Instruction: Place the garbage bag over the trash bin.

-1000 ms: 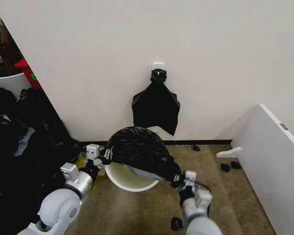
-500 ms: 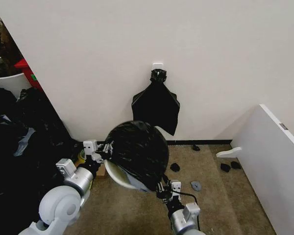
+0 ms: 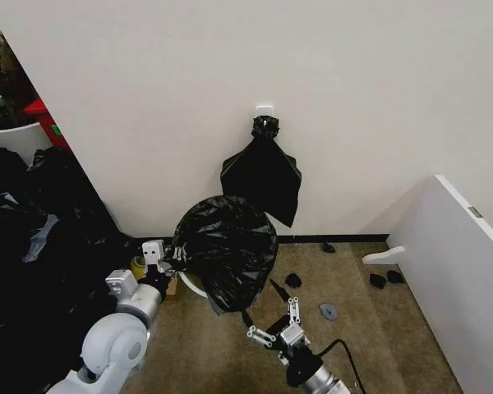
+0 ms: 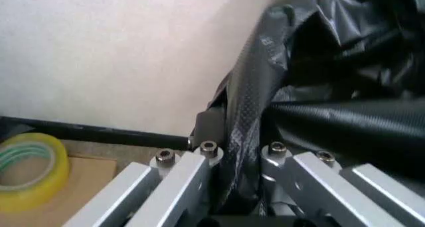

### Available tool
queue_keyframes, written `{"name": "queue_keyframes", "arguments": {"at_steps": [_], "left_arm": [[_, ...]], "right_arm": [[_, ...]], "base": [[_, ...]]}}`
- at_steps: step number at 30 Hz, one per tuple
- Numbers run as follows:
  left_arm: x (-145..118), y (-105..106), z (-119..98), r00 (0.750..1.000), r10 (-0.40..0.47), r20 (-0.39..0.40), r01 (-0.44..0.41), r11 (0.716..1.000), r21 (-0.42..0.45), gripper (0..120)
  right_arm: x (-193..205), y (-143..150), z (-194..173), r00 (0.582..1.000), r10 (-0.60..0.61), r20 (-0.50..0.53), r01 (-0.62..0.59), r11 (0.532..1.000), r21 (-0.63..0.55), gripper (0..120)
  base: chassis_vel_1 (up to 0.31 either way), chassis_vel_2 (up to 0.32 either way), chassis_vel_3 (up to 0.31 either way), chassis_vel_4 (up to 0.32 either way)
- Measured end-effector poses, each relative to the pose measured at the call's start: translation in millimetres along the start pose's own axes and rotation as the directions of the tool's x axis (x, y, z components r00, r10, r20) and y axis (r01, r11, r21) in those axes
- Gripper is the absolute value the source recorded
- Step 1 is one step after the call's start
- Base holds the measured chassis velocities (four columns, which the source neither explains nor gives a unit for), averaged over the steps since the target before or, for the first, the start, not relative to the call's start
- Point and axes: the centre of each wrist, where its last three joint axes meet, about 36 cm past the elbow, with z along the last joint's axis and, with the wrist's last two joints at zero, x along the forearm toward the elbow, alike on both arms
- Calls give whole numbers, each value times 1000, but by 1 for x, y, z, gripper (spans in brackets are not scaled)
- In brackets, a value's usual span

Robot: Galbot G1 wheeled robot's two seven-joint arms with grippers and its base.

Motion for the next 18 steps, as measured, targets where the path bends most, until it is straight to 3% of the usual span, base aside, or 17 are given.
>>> {"name": "queue_keyframes", "arguments": {"at_steps": [11,14,18], "left_arm": [[-10,4,0,999,-36,-17,36,999,3,3],[-13,4,-1,999,-44,-22,44,999,14,3],[-22,3,-3,998,-50,-36,51,998,40,3]], "right_arm": [[-1,5,0,997,77,5,-77,997,-7,100],[-2,5,1,999,32,36,-31,999,-27,100],[-3,0,17,969,-199,145,202,979,-2,100]], "base": [[0,0,0,0],[0,0,0,0],[0,0,0,0]]}}
